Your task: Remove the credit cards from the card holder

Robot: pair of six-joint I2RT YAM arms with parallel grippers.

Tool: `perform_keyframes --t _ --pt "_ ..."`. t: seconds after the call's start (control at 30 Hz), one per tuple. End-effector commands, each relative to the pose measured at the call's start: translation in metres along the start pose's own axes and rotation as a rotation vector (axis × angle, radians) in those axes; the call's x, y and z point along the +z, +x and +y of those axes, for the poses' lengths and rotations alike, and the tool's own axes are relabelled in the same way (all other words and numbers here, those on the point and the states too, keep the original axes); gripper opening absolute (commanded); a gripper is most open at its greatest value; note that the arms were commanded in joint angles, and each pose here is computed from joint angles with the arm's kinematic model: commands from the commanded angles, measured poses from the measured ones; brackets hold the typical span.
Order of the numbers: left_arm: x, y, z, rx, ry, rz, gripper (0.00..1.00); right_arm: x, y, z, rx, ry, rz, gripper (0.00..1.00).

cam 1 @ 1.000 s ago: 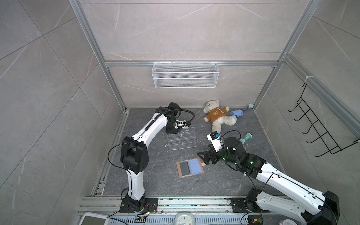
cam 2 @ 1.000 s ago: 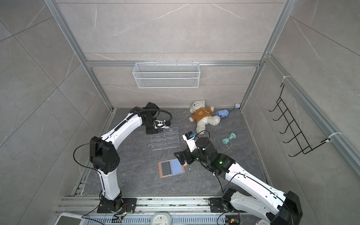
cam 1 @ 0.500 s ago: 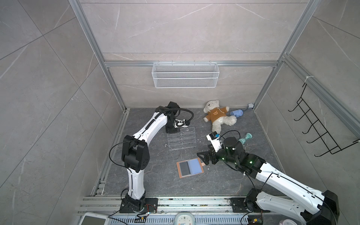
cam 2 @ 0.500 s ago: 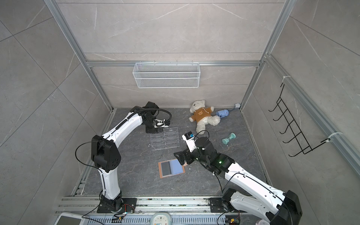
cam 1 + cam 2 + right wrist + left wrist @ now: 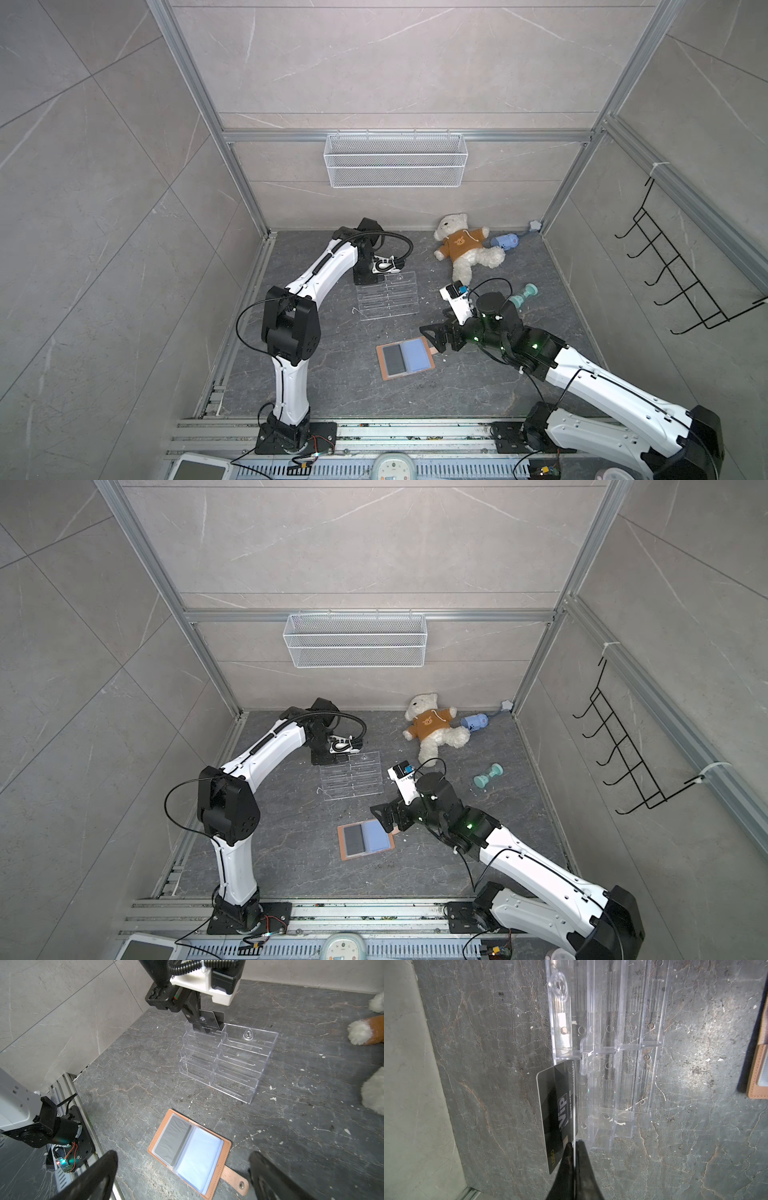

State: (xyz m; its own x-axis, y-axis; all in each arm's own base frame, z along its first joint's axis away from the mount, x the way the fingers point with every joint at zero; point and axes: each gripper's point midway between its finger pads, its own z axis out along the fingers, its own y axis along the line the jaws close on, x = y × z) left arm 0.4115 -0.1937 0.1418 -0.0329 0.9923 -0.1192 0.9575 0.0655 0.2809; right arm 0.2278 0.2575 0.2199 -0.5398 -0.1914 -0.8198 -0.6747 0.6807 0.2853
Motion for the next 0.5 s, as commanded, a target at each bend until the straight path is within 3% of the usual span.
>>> perform_keyframes --t 0.0,0.33,0.47 --pt "-0.0015 -0.0021 0.0079 -0.012 -0.012 -0.012 0.0 0.0004 -0.0054 0.0055 -0.015 -0.019 -0.004 1.0" --pt "0.0046 -0.0042 0.0037 -0.034 0.016 -0.017 0.0 0.0027 -0.0035 0.0071 -0.014 -0.031 0.006 0.99" --pt "0.0058 -0.0053 0.002 -0.049 0.027 -0.022 0.05 0.0035 -0.0028 0.0069 -0.012 -0.031 0.009 1.0"
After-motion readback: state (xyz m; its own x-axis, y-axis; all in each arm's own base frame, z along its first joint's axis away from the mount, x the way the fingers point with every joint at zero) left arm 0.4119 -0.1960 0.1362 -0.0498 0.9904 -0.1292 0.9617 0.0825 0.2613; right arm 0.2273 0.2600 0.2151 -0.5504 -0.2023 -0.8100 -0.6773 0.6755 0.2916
